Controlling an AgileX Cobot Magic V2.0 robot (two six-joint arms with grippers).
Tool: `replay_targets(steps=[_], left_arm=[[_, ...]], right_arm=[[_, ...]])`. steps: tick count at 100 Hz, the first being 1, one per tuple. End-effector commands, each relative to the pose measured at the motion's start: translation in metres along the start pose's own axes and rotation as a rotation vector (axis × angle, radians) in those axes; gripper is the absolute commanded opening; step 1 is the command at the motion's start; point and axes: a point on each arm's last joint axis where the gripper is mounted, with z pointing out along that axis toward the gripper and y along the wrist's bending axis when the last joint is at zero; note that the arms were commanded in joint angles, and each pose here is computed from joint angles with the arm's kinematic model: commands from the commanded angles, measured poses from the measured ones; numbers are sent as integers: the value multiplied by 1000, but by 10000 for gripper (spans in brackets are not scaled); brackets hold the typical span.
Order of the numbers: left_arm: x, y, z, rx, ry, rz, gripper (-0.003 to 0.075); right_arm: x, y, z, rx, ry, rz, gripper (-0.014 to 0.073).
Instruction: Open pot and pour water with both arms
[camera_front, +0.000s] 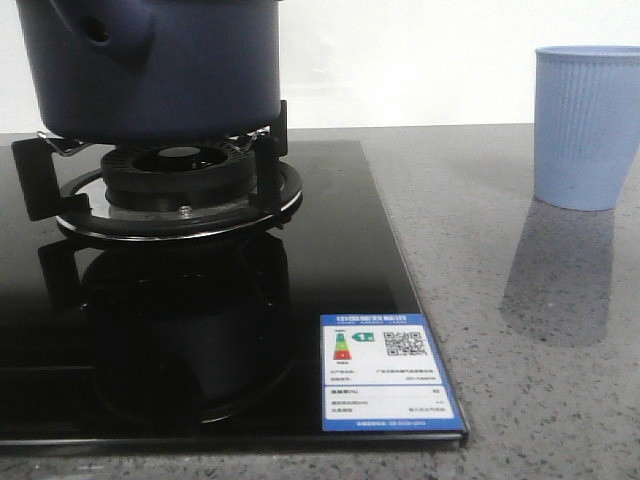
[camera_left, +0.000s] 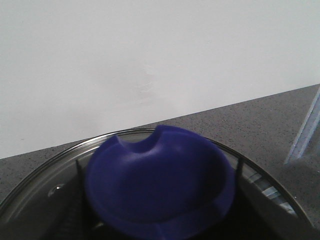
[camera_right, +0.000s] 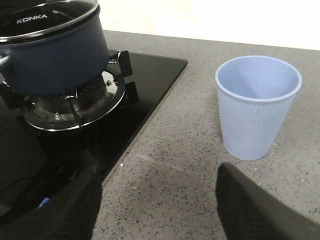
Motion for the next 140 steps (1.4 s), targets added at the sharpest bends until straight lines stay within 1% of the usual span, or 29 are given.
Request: replay_targets(steps=[1,20,36,62,81,104,114,129,140], left_arm=[[-32,0,-13,-24,-172,-15,356],[-47,3,-32,-30,-243,-20,356],[-63,10,-55,-51,-316,-22,356],[-84,27,-95,-120,-426,-14,356],[-91,36,-116,-167,-463,7,356],[-93,41,-124,-191,-463,13,356],[-93,41,-124,-191,-463,13,356],[-93,41,-124,-191,-463,13,356],[-93,41,-124,-191,-463,13,356]], right_arm=[[-17,0,-2,10,-88,-8,442],[-16,-2,-1,30,-106,-23,442],[-7,-7,8,59,-133,-13,442],[16,-21,37,134,-134,8,442],[18,-31,64,185,-108,16,443],[30,-45,105,248,-35,18,443],[34,-50,119,278,-31,13,449],[38,-57,135,313,-39,8,522],[37,-58,146,311,-16,22,532]])
